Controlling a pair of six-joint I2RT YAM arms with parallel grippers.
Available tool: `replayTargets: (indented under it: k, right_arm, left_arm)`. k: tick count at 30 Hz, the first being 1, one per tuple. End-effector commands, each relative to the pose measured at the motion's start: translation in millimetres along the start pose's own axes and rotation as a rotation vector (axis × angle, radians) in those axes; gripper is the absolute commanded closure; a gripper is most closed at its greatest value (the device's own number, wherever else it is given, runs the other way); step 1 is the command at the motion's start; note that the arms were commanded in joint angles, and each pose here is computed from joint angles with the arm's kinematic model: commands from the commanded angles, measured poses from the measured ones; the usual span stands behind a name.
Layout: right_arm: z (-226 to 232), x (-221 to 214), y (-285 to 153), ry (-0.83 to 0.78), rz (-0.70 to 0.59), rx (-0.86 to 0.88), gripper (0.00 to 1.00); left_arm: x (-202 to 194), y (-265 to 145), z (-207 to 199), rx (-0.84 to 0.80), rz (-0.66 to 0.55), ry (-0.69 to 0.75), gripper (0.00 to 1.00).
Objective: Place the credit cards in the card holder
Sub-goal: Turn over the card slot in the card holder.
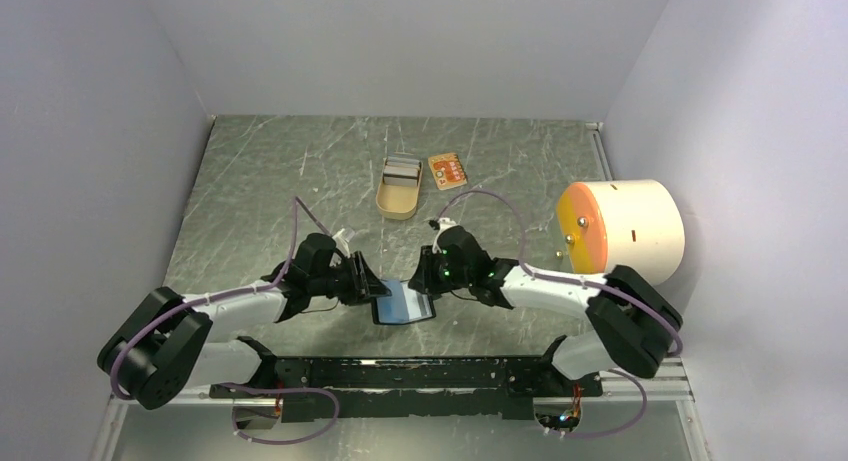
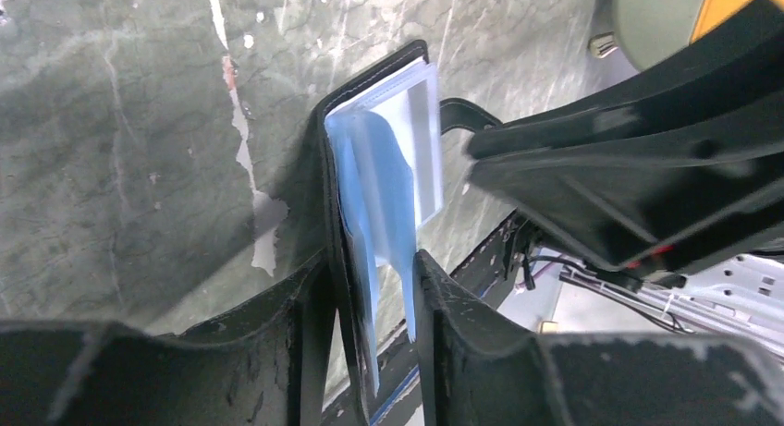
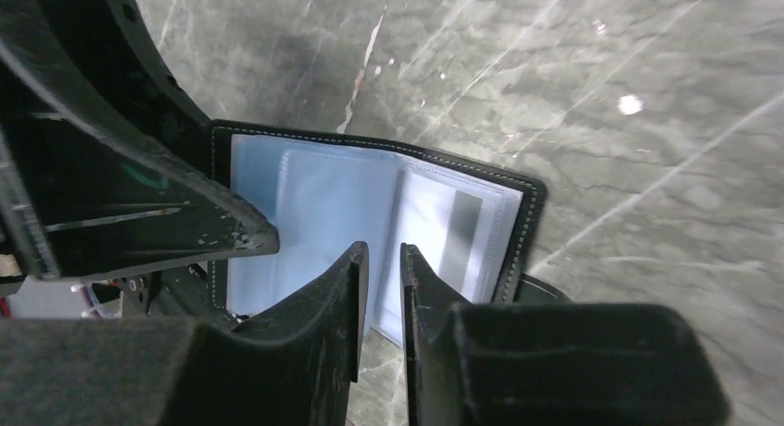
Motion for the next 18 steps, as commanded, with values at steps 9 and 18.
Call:
replayTargets:
  k: [9, 18]
  right_arm:
    - [28, -15, 36, 0.021, 0.062, 0.159, 0.80]
    - [27, -17, 41, 0.003, 0.078, 0.114, 0.74]
  left_arm:
    - [1, -7, -15, -0.087, -0.023, 0.010, 0.55]
    - [4, -1, -5, 0.021, -0.023, 0.020, 0.63]
Point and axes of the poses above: each gripper's point midway between its finger pads, its own y axis out along the fingers, its own z axis along the line the jaws close on, x = y × z, the point moved 10 cm from there along -y, back along the fingers, and after that the axes turned 10 degrees about -y, right-handed, at the moved point
